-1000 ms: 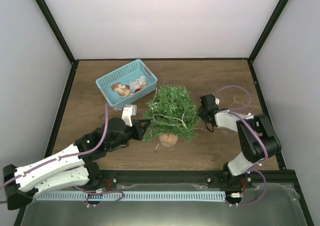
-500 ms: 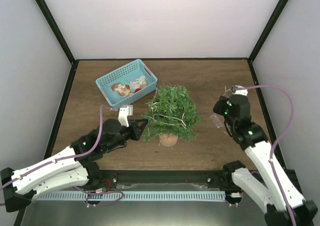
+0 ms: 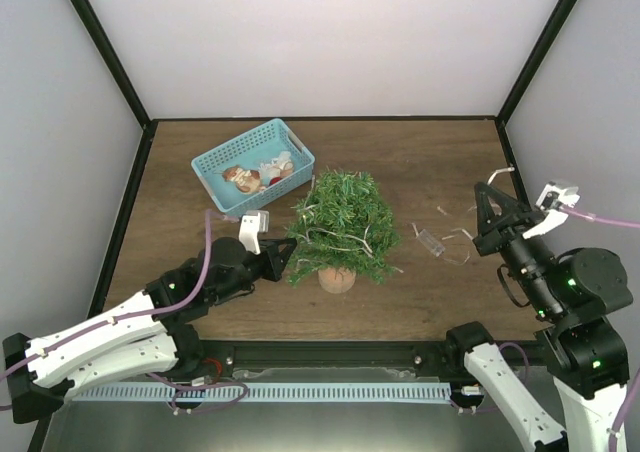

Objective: Decorate the small christmas tree
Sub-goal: Wrap the decoration item around the Christmas tree.

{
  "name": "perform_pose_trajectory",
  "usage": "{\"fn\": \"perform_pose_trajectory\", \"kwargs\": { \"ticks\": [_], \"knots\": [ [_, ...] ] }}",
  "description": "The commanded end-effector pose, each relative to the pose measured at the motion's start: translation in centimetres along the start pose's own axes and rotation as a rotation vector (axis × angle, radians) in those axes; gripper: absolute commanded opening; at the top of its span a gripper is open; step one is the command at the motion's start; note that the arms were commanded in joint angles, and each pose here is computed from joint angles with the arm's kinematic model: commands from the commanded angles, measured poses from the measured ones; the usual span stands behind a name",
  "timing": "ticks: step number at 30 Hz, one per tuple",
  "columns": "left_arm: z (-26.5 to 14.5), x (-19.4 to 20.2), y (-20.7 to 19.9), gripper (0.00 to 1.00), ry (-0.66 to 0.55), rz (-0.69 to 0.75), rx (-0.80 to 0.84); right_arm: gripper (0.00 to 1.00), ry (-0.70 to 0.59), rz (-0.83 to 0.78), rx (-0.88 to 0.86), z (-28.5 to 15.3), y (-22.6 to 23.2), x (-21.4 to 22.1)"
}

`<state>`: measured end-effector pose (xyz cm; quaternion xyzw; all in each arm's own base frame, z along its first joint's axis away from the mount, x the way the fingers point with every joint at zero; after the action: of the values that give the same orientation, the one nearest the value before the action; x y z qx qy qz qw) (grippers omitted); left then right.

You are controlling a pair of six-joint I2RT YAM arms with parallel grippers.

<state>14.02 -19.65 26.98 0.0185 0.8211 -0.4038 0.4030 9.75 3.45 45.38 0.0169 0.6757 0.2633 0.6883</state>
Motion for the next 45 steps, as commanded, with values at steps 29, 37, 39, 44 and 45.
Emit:
{"fn": "perform_pose_trajectory", "kwargs": {
  "ticks": [29,37,39,44,45],
  "knots": [
    [0.1,-0.1,-0.1,0.06,0.003,0.096,0.003,0.01,0.295,-0.012,-0.068,-1.0,-1.0,7.0],
    [0.1,-0.2,-0.2,0.06,-0.003,0.095,0.004,0.01,0.255,-0.084,-0.531,-4.6,4.1,5.1],
    [0.1,-0.2,-0.2,0.06,-0.001,0.098,0.005,0.01,0.225,-0.083,-0.681,-6.0,5.5,4.5],
    [0.1,0.0,-0.1,0.09,0.008,0.114,0.004,0.01,0.144,-0.1,-0.825,-7.5,6.8,3.5],
    [0.1,0.0,-0.1,0.1,0.01,0.12,0.006,0.01,0.128,-0.105,-0.807,-7.3,6.8,3.2]
  ]
}}
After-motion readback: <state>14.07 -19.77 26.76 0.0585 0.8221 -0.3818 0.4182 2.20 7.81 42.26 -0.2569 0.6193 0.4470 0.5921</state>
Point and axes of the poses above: each gripper's point midway between its finger pads, its own z axis out along the fingers, its own y axis along the line the jaws close on, x = y × z, the point moved 7 cm from there along -z, back along the fingers, and after that the axes turned 4 degrees about -z, right-handed, at the moved point
